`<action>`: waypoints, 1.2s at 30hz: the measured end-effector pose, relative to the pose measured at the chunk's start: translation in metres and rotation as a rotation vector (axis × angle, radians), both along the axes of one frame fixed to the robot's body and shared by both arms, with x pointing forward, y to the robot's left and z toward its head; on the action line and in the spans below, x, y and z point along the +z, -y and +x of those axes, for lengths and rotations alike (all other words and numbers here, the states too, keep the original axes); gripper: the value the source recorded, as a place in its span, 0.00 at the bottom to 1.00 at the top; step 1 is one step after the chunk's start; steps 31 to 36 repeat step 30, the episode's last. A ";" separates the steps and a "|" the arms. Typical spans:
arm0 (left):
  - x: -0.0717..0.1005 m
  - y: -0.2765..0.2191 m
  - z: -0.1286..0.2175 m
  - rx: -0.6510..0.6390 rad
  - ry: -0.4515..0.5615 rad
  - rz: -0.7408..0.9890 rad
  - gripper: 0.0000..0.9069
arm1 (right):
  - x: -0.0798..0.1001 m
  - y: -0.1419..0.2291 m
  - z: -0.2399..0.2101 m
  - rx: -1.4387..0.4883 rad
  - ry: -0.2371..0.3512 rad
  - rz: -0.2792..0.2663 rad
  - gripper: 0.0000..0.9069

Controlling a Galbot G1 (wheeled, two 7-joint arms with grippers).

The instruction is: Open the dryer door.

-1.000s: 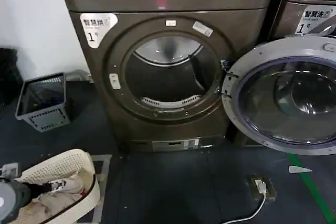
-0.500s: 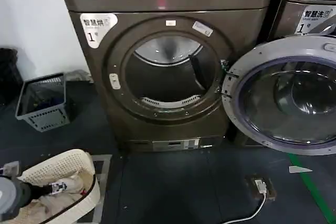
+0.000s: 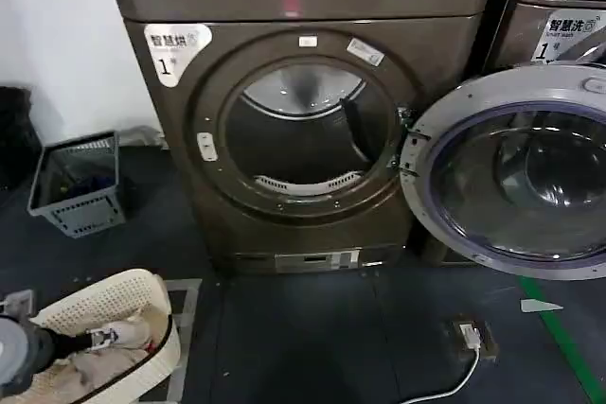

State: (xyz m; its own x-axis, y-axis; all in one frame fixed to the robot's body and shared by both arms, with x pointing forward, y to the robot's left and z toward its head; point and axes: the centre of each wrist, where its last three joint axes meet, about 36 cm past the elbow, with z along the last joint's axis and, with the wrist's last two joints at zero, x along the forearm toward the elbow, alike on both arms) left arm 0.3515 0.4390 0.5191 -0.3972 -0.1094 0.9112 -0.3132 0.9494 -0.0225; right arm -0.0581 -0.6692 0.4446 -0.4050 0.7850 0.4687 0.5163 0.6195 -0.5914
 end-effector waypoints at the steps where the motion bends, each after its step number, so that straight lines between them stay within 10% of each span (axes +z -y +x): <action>1: 0.000 0.000 0.000 0.001 0.000 0.001 1.00 | 0.000 0.000 0.000 0.000 0.000 0.000 1.00; 36: -0.002 -0.004 0.000 0.009 -0.008 0.004 1.00 | -0.003 0.000 -0.006 -0.029 -0.005 -0.013 1.00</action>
